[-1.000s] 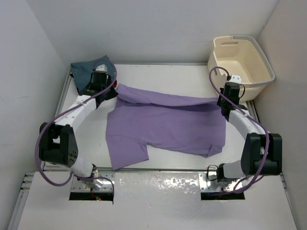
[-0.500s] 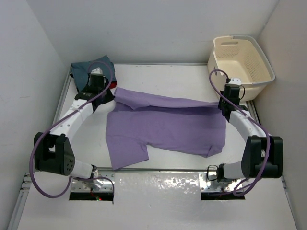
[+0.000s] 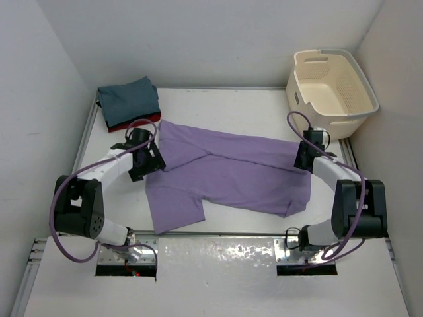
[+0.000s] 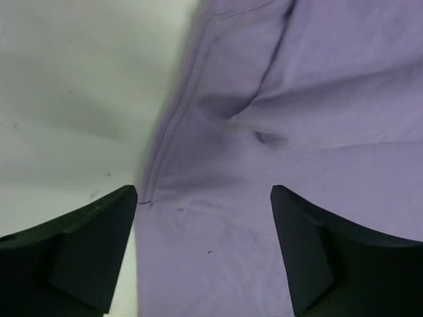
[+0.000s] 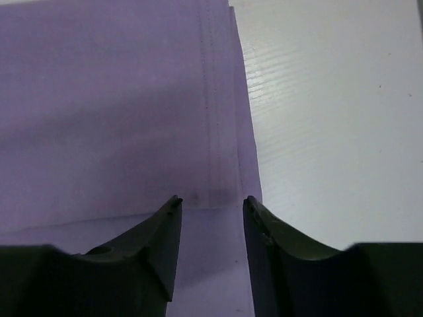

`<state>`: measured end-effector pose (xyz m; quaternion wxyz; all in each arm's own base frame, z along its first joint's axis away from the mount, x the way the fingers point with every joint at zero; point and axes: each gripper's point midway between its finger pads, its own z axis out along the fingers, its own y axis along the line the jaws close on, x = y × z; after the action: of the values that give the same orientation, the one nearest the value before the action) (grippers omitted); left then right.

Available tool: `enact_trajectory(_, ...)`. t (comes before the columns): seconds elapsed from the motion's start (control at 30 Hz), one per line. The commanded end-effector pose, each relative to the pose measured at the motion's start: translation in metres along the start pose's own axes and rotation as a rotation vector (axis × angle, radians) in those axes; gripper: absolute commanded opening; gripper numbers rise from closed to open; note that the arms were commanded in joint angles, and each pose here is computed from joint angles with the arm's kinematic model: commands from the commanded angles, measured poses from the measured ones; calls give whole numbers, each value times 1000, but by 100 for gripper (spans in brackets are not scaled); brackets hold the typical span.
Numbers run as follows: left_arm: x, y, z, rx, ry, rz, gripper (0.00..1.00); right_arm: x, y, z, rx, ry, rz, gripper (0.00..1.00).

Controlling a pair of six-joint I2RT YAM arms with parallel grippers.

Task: Fold and stack the t-shirts
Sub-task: Fold the flattened tshirt in 1/3 of the way

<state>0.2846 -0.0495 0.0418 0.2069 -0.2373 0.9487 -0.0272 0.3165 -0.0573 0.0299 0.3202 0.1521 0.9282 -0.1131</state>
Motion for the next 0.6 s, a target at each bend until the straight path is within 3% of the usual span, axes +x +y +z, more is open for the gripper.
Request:
enact_trajectory(0.0, -17, -2, -10, -22, -41, -29, 82, -6, -2, -6, 20, -21, 59, 43)
enact_trajectory(0.03, -31, -12, -17, 14, -73, -35, 83, -14, -3, -11, 22, -42, 64, 56)
enact_trajectory(0.07, -34, -22, -20, 58, -75, -34, 84, -19, -3, -15, 20, -57, 64, 61)
enact_trajectory(0.1, -47, -38, -23, 117, -119, -34, 96, -25, -3, -18, 11, -73, 64, 65)
enact_trajectory(0.13, -56, -50, -26, 155, -140, -32, 100, -32, 1, -21, -17, -99, 63, 70)
enact_trajectory(0.17, -67, -62, -30, 194, -169, -27, 100, -40, 3, -27, -36, -133, 65, 99)
enact_trajectory(0.3, -100, -121, -41, 296, -248, 46, 100, -58, 22, -28, -135, -184, 64, 99)
enact_trajectory(0.4, -114, -156, -26, 370, -251, 87, 100, -60, 39, -16, -198, -153, 60, 99)
enact_trajectory(0.57, -120, -182, 37, 366, -185, 134, 100, -58, 54, 15, -214, -76, 45, 99)
